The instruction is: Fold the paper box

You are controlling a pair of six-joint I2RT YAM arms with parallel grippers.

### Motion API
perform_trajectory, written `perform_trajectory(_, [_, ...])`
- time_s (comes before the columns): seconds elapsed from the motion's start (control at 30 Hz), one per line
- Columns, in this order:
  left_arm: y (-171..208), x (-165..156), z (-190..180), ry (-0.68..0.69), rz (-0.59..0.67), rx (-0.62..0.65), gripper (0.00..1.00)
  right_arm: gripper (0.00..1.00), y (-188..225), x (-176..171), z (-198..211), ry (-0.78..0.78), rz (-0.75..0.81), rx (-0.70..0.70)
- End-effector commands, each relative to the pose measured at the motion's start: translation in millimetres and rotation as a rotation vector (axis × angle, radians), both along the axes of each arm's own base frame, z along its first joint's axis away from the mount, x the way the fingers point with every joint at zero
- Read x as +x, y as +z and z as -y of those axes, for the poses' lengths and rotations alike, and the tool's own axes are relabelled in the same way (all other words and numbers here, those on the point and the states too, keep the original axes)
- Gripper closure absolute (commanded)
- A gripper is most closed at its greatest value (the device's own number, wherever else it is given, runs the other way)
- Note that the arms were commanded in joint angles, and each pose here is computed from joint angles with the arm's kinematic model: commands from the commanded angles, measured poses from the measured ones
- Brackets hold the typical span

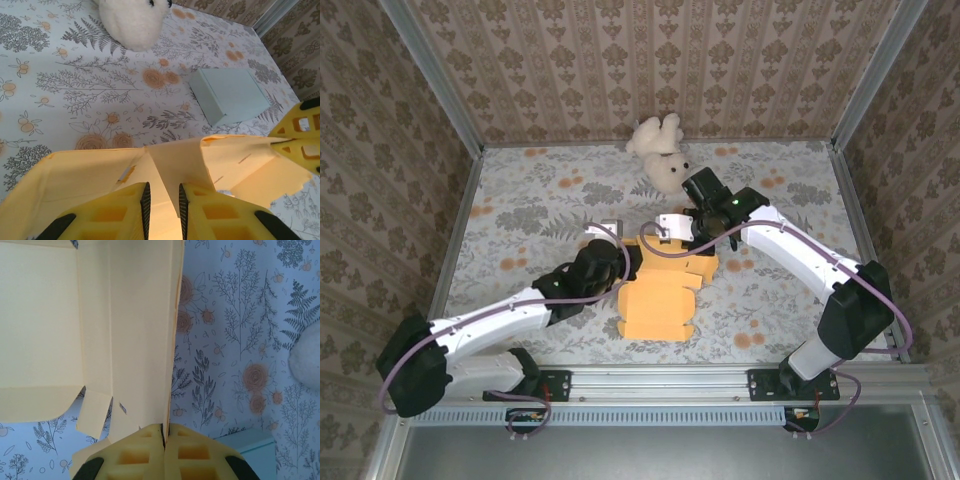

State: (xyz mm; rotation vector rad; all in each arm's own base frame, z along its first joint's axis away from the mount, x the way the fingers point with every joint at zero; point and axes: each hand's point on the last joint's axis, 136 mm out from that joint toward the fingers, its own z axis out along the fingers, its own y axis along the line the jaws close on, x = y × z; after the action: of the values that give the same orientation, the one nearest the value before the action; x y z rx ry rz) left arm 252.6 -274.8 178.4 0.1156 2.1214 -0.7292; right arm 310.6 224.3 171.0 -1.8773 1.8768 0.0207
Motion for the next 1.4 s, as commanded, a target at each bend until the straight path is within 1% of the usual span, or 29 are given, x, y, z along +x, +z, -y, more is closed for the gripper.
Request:
perform_trajectory(0.0, [18.7,7.9,12.6,-0.002,0.050,-0.029,0.75,1.00,3.3,-9.5,-11.5,0.032,-0.036,0.034])
perform_trajectory(0.13, [10.8,12.3,14.3,0.013,0.039,-0.001,0.75,1.00,1.9,-11.1,-13.6,0.037,-0.038,0.035])
perform_trajectory(0.27, [-1.1,13.1,3.0,0.038,0.025,0.034,0.75,1.00,-3.9,-6.4,-8.8,0.020,-0.018,0.004])
perform_trajectory(0.4, [-21.3,15.5,-21.0,0.075,-0.031,0.047,0.75,1.00,-5.3,-5.0,-7.7,0.010,-0.017,-0.001])
perform_trajectory(0.53, [-46.7,18.9,-50.9,0.132,-0.111,0.017,0.75,1.00,-5.5,-2.7,-6.0,0.004,-0.007,-0.008])
perform_trajectory(0.63, [-54.5,18.3,-68.0,0.173,-0.120,0.022,0.75,1.00,-6.3,-1.2,-4.3,-0.004,-0.004,-0.012])
perform_trajectory(0.77, [-64.3,15.4,-79.2,0.200,-0.134,0.062,0.75,1.00,-5.2,0.5,-3.8,-0.011,0.001,-0.010])
perform_trajectory(0.9, [-82.0,14.7,-91.4,0.247,-0.159,0.114,0.76,1.00,-2.1,1.0,-3.7,-0.017,0.009,-0.001])
perform_trajectory(1.1, [-95.0,15.4,-87.9,0.247,-0.196,0.120,0.76,1.00,0.5,0.7,-4.0,-0.020,0.015,0.008])
perform_trajectory(1.23, [-90.9,14.8,-70.5,0.196,-0.212,0.057,0.77,1.00,2.3,2.1,-4.6,-0.030,0.016,0.017])
perform_trajectory(1.37, [-81.2,10.0,-46.8,0.132,-0.210,0.031,0.77,1.00,1.6,5.9,-3.7,-0.050,0.020,0.017])
